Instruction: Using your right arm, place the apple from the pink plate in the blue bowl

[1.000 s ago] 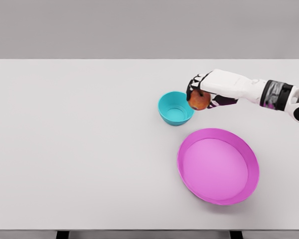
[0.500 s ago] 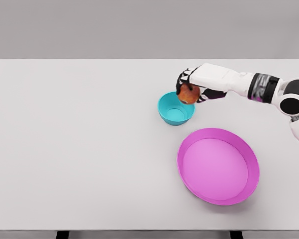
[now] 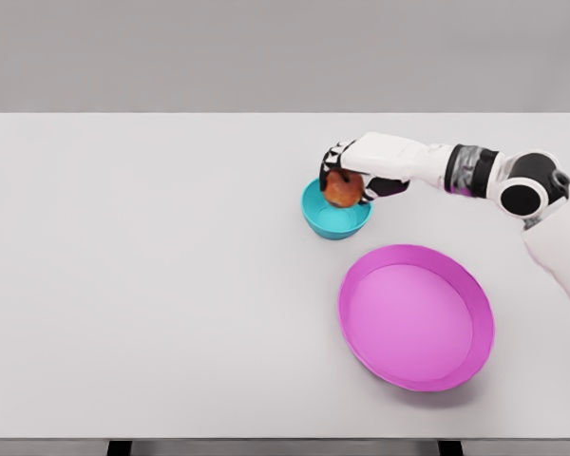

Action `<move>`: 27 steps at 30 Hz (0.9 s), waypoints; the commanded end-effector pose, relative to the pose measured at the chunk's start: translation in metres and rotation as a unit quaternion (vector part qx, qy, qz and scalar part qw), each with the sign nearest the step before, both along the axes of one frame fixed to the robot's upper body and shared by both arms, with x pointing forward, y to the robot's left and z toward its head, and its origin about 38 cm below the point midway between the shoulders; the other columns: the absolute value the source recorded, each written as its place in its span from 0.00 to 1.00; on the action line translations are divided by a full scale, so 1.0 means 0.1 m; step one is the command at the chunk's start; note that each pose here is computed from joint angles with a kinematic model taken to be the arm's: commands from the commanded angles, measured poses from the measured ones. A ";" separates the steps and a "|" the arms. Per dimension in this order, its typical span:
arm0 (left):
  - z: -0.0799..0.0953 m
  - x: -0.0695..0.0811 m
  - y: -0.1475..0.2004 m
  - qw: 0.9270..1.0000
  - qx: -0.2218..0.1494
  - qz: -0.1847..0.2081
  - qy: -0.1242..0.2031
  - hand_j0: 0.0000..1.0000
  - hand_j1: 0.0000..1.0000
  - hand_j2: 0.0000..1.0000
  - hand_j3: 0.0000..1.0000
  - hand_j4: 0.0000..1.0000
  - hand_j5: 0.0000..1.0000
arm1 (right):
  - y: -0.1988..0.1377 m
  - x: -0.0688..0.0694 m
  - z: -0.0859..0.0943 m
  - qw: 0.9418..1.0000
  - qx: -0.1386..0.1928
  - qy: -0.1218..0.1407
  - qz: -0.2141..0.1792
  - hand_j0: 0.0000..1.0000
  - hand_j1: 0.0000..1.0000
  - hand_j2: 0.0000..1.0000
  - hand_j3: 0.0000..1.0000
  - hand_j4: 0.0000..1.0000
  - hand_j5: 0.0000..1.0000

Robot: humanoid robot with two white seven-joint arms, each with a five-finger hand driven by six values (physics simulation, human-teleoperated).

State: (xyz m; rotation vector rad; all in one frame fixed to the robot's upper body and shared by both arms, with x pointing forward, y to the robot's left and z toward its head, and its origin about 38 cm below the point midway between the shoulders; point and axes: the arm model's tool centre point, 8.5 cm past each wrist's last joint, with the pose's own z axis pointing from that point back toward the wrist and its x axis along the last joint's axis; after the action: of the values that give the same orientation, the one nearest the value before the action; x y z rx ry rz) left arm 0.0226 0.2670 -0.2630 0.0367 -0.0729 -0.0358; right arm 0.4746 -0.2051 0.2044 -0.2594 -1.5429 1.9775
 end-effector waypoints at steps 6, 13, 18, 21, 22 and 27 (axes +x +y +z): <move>0.00 0.00 0.00 1.000 0.000 0.000 0.000 1.00 1.00 1.00 1.00 1.00 1.00 | 0.09 0.08 -0.11 1.000 -0.007 0.016 -0.002 0.44 0.44 0.44 0.44 0.44 0.44; 0.00 0.00 0.00 1.000 0.000 0.000 0.000 1.00 1.00 1.00 1.00 1.00 1.00 | 0.11 0.10 -0.13 1.000 -0.008 0.021 -0.003 0.48 0.48 0.48 0.48 0.48 0.48; 0.00 0.00 0.00 1.000 0.000 0.000 0.000 1.00 1.00 1.00 1.00 1.00 1.00 | 0.08 0.11 -0.14 1.000 -0.008 0.023 -0.007 0.48 0.48 0.48 0.48 0.48 0.48; 0.00 0.01 0.00 1.000 0.000 0.000 -0.001 1.00 1.00 1.00 1.00 1.00 1.00 | 0.09 0.11 -0.15 1.000 -0.008 0.023 -0.006 0.54 0.54 0.54 0.54 0.54 0.54; 0.00 0.00 0.00 1.000 0.000 0.000 0.000 1.00 1.00 1.00 1.00 1.00 1.00 | 0.08 0.12 -0.15 1.000 -0.008 0.024 -0.008 0.89 0.89 0.89 0.89 0.89 0.89; 0.00 0.00 0.00 1.000 0.000 0.000 0.000 1.00 1.00 1.00 1.00 1.00 1.00 | 0.08 0.12 -0.16 1.000 -0.008 0.025 -0.009 1.00 1.00 1.00 1.00 1.00 1.00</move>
State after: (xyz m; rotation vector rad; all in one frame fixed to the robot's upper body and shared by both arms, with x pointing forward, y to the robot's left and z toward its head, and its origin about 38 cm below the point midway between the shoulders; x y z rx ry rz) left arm 0.0236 0.2670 -0.2630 0.0367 -0.0745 -0.0359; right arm 0.4864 -0.1968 0.1884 -0.2306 -1.4862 1.9758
